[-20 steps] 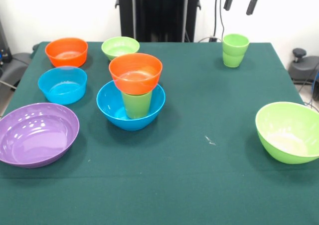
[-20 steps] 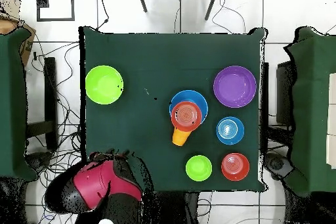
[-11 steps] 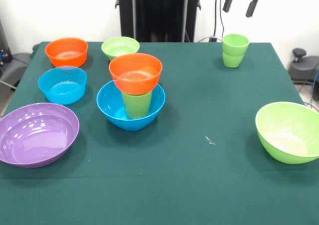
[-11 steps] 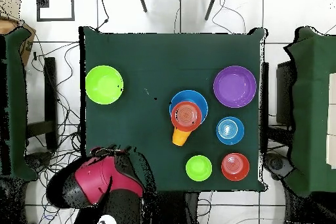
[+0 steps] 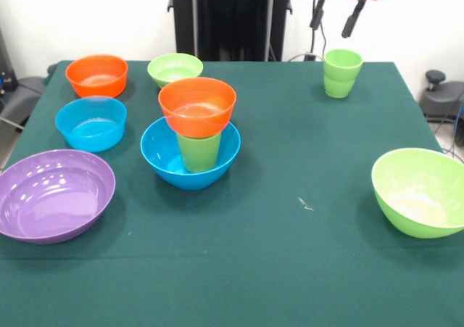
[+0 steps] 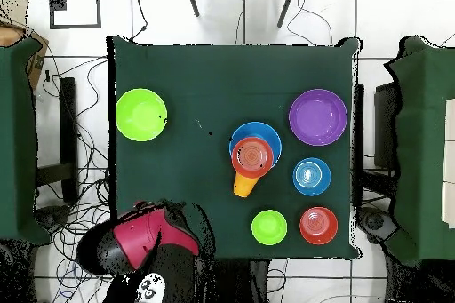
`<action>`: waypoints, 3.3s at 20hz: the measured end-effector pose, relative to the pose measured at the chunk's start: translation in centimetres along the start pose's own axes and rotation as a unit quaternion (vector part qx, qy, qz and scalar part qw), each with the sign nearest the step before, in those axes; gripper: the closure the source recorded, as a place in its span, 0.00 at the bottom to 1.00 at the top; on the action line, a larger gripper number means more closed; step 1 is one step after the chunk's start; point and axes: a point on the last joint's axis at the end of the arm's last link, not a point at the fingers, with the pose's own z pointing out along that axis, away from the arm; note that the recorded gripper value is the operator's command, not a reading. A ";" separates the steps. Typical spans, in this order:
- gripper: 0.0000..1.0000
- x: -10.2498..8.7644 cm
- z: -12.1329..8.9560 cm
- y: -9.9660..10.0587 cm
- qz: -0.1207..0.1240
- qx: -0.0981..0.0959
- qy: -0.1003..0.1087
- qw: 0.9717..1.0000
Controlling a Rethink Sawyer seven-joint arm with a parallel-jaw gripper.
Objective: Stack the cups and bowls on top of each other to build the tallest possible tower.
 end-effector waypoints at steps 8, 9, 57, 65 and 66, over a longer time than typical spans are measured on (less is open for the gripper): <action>0.00 1.6 3.5 -0.7 -0.003 0.011 0.020 1.000; 0.00 1.8 3.8 -0.8 -0.003 0.012 0.022 1.000; 0.00 -0.5 3.3 1.6 0.055 -0.091 0.018 0.994; 0.00 0.2 4.4 2.3 0.050 -0.096 0.017 0.994; 0.00 0.4 4.5 2.4 0.050 -0.095 0.018 0.994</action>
